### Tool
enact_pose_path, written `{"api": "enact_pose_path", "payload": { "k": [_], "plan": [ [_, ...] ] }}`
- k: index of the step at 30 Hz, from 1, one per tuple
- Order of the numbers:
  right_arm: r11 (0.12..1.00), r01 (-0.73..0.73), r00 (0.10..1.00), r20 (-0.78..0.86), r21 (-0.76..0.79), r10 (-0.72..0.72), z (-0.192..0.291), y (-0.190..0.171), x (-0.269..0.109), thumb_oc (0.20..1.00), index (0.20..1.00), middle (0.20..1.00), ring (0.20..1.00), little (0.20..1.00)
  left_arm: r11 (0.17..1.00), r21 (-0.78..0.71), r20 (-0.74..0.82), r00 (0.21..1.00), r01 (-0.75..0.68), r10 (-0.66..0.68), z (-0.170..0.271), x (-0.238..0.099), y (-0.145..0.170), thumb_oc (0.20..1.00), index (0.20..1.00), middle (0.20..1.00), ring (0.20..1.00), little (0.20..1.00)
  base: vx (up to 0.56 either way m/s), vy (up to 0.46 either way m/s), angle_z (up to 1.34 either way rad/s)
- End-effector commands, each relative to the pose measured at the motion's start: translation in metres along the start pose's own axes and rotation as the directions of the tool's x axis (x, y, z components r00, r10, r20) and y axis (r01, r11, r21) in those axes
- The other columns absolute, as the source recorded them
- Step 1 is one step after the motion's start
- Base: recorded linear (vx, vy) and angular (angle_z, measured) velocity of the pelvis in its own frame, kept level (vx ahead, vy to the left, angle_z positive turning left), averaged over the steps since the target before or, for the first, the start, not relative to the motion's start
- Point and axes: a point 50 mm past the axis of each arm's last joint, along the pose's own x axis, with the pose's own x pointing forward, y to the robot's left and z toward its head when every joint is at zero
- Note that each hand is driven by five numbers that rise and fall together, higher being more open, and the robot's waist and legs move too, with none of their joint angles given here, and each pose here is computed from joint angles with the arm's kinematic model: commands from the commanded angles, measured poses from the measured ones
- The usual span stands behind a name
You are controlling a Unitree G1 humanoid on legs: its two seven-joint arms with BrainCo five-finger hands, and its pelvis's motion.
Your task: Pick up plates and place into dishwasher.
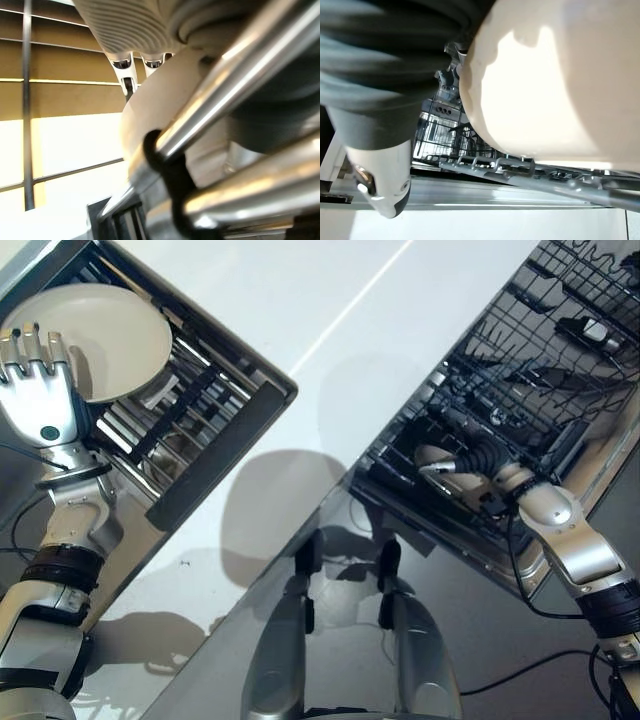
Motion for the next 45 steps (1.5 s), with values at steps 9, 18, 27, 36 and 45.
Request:
{"api": "enact_pose_path", "payload": {
  "k": [9, 18, 27, 36, 45],
  "plan": [
    [1.000, 0.013, 0.995, 0.103, -0.012, -0.011, 0.020, 0.002, 0.009, 1.000, 1.000, 1.000, 1.000, 1.000, 0.964, -0.075, 0.040, 0.967, 0.254, -0.251, 0.014, -0.045, -0.030, 0.200, 0.200, 0.200, 0.200, 0.200, -0.01, 0.020, -0.01],
    [1.000, 0.015, 0.995, 0.103, 0.003, -0.015, 0.017, 0.002, 0.004, 1.000, 1.000, 1.000, 1.000, 1.000, 0.967, -0.090, 0.018, 0.971, 0.238, -0.238, 0.004, -0.049, -0.028, 0.200, 0.200, 0.200, 0.200, 0.200, 0.00, -0.004, 0.00],
    [0.998, 0.062, 0.995, 0.071, 0.028, -0.063, 0.002, -0.001, -0.019, 1.000, 1.000, 1.000, 1.000, 1.000, 0.996, -0.052, -0.268, 0.960, 0.067, -0.079, -0.063, -0.052, -0.010, 0.200, 0.200, 0.200, 0.200, 0.200, 0.00, -0.067, -0.01],
    [0.994, 0.085, 0.996, 0.027, 0.074, -0.087, -0.015, 0.001, -0.050, 1.000, 1.000, 1.000, 1.000, 1.000, 0.987, -0.026, -0.236, 0.961, -0.156, 0.145, -0.098, -0.026, 0.039, 0.200, 0.200, 0.200, 0.200, 0.200, 0.02, -0.122, 0.06],
    [0.991, 0.070, 0.997, -0.045, 0.119, -0.065, -0.028, 0.005, -0.071, 1.000, 1.000, 1.000, 1.000, 1.000, 0.990, -0.128, 0.066, 0.995, -0.061, 0.070, -0.085, -0.013, 0.066, 0.200, 0.200, 0.200, 0.200, 0.200, 0.06, -0.098, 0.13]
  ]
}}
